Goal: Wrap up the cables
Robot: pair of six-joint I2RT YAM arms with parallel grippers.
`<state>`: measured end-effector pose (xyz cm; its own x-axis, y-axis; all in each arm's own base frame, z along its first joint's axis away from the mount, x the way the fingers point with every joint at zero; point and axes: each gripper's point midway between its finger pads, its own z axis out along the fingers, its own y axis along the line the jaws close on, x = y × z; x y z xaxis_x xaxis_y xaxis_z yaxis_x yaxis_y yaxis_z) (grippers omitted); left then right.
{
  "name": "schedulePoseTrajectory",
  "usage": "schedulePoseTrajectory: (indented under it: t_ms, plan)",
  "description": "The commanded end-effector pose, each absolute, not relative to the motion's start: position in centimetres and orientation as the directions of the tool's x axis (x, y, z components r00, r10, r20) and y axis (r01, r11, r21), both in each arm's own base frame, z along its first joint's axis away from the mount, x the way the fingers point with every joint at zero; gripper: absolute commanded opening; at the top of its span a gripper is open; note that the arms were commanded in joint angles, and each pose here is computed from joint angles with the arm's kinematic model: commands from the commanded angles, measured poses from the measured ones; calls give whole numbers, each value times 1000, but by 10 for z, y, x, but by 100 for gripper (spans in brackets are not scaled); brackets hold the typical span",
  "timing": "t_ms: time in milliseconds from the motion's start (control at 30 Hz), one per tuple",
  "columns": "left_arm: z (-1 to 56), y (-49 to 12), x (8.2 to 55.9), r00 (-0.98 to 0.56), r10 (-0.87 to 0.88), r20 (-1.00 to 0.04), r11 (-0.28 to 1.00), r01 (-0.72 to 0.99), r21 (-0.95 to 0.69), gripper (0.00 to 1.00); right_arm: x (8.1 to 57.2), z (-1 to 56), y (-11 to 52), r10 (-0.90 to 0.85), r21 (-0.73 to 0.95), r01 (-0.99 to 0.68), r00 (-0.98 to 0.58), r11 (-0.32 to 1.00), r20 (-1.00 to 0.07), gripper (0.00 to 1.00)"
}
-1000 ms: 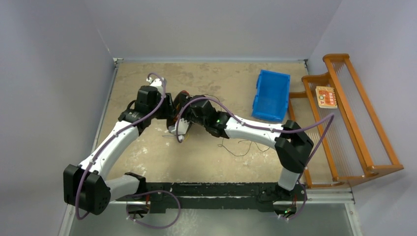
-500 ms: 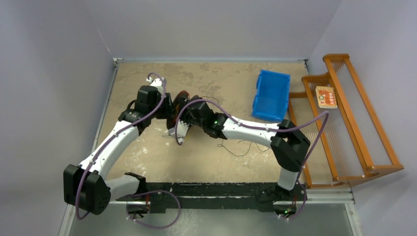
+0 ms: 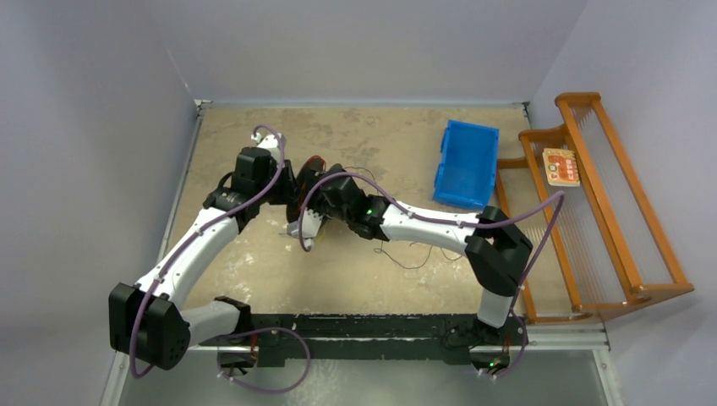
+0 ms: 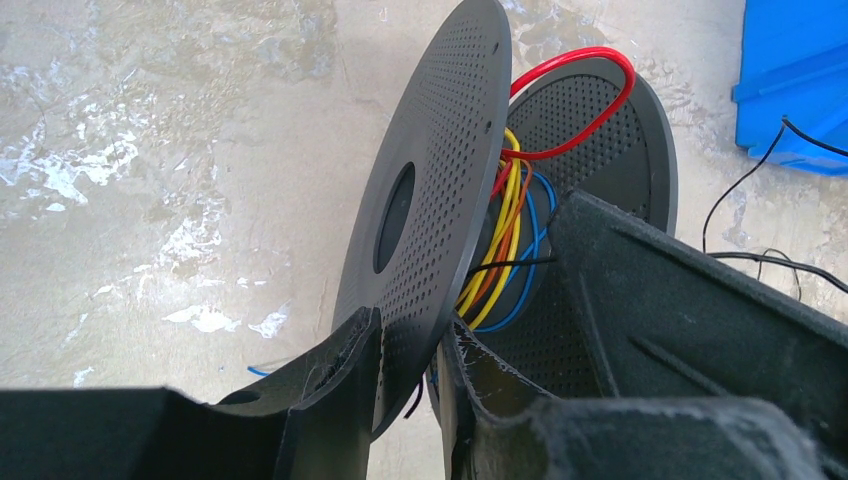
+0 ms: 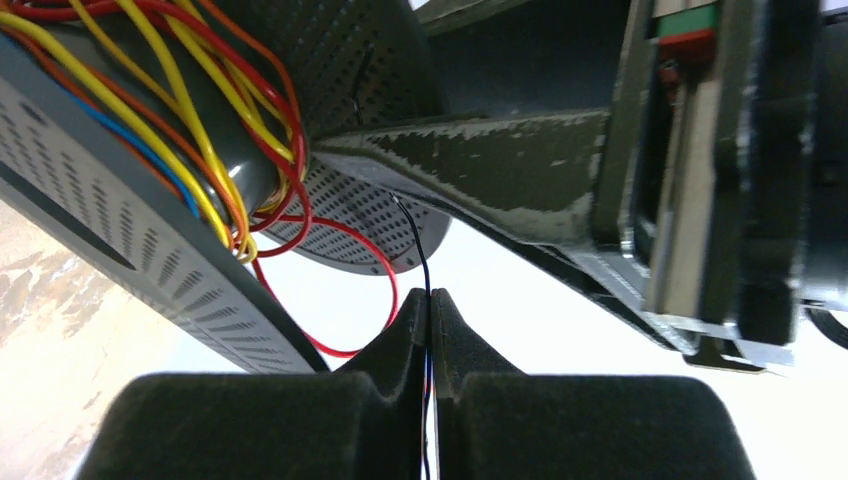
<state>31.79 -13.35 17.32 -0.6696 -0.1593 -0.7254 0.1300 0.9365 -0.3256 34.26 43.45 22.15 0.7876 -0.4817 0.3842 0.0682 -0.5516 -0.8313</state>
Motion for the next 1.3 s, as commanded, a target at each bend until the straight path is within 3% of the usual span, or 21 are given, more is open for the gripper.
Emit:
schedulePoseTrajectory:
  t_ms: [0,200,467,833,1100,1267]
  plan:
    - [201,-132,334,-599,-179,-781,934,146,-327,27,341,239,444,-477,-837,89,787,-540,391,0]
    - [201,-131,334,-598,-180,-781,935,143,-325,25,340,238,442,-479,-835,84,786,-544,391,0]
    - [200,-132,334,-602,-178,-778,934,145,-326,0,340,233,441,-477,-829,77,787,-553,391,0]
    - [202,-131,332,-595,-169,-786,935,155,-318,0,340,238,442,-502,-848,64,782,-526,371,0]
    - [203,-132,327,-587,-155,-795,932,180,-315,0,341,258,443,-573,-911,1,777,-413,260,27]
    - [204,-130,324,-582,-154,-799,935,176,-309,0,334,274,433,-605,-946,-57,780,-319,157,36]
